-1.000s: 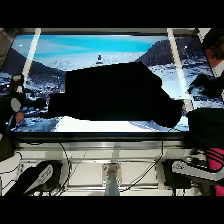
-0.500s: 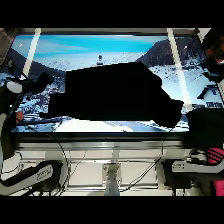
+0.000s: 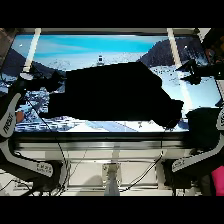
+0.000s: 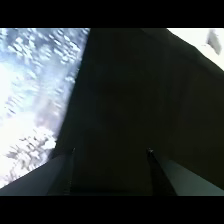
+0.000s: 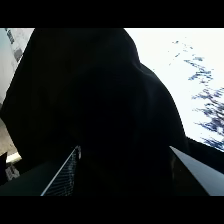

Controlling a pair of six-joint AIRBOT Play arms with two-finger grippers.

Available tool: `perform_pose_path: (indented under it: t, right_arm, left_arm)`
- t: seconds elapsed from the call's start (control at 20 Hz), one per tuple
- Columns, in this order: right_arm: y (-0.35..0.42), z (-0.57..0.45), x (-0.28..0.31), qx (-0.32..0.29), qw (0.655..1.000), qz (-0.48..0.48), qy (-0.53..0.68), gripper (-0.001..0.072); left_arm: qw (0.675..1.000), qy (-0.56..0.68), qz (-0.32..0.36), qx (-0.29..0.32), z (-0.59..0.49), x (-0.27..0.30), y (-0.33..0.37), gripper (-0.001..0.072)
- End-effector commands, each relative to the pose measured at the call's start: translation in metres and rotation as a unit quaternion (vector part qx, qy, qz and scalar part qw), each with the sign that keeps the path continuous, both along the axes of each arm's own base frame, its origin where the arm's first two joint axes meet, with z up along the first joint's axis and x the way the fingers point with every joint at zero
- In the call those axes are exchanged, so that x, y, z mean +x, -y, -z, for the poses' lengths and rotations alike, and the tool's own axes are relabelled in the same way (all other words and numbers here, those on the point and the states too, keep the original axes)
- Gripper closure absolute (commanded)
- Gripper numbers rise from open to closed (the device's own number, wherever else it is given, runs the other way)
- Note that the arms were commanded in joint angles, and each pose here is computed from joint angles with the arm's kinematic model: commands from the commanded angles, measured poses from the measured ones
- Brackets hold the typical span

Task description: Fold the clothes and pants, and hang the long-sleeved shirts on hangers.

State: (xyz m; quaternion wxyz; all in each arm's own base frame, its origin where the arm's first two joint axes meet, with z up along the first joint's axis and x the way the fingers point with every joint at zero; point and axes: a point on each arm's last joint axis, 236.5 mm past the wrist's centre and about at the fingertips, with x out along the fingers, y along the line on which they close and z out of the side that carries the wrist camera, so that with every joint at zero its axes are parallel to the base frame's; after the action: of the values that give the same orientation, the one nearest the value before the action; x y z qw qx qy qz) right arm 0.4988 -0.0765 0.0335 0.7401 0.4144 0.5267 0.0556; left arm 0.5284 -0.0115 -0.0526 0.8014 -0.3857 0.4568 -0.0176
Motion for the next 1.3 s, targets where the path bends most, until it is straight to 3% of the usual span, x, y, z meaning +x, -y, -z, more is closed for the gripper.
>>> perform_pose_path:
  t: [0.0, 0.5, 0.55, 0.6, 0.65, 0.7, 0.8, 1.0, 1.15, 1.25]
  right_arm:
    - [-0.002, -0.008, 0.005, 0.006, 1.0, -0.012, 0.009, 0.0079]
    - [-0.002, -0.021, 0.007, 0.001, 1.0, -0.019, 0.022, 0.0079]
    - [-0.002, -0.021, 0.008, 0.001, 1.0, -0.018, 0.022, 0.0079]
    - [-0.001, -0.02, 0.008, -0.001, 1.0, -0.017, 0.022, 0.0079]
    - [0.0, -0.019, 0.008, -0.005, 1.0, -0.016, 0.02, 0.0079]
    - [0.002, -0.016, 0.007, -0.008, 1.0, -0.016, 0.016, 0.0079]
    - [0.008, -0.006, 0.004, -0.022, 1.0, -0.015, 0.003, 0.008]
    - [0.026, 0.033, -0.003, -0.052, 0.997, -0.007, -0.049, 0.008]
    - [0.026, 0.058, 0.0, -0.045, 0.997, -0.004, -0.065, 0.008]
    - [0.018, 0.075, 0.002, -0.04, 0.996, -0.012, -0.077, 0.0093]
  left_arm:
    - [0.999, -0.02, 0.015, 0.031, 0.02, -0.003, -0.018, 0.0208]
    - [0.997, -0.061, 0.047, 0.022, 0.054, -0.014, 0.006, 0.0209]
    - [0.997, -0.058, 0.052, 0.021, 0.053, -0.014, 0.012, 0.0253]
    - [0.997, -0.049, 0.06, 0.016, 0.05, -0.012, 0.018, 0.0382]
    - [0.997, -0.039, 0.064, 0.005, 0.044, -0.009, 0.023, 0.0611]
    - [0.997, -0.025, 0.067, -0.011, 0.035, -0.004, 0.029, 0.07]
    - [0.997, -0.004, 0.079, -0.012, 0.016, -0.001, 0.028, 0.0702]
    - [0.99, -0.009, 0.092, 0.106, -0.017, -0.022, -0.029, 0.0704]
    - [0.958, -0.089, 0.076, 0.26, -0.032, -0.066, -0.102, 0.0704]
    - [0.939, -0.131, 0.084, 0.306, -0.039, -0.09, -0.121, 0.0703]
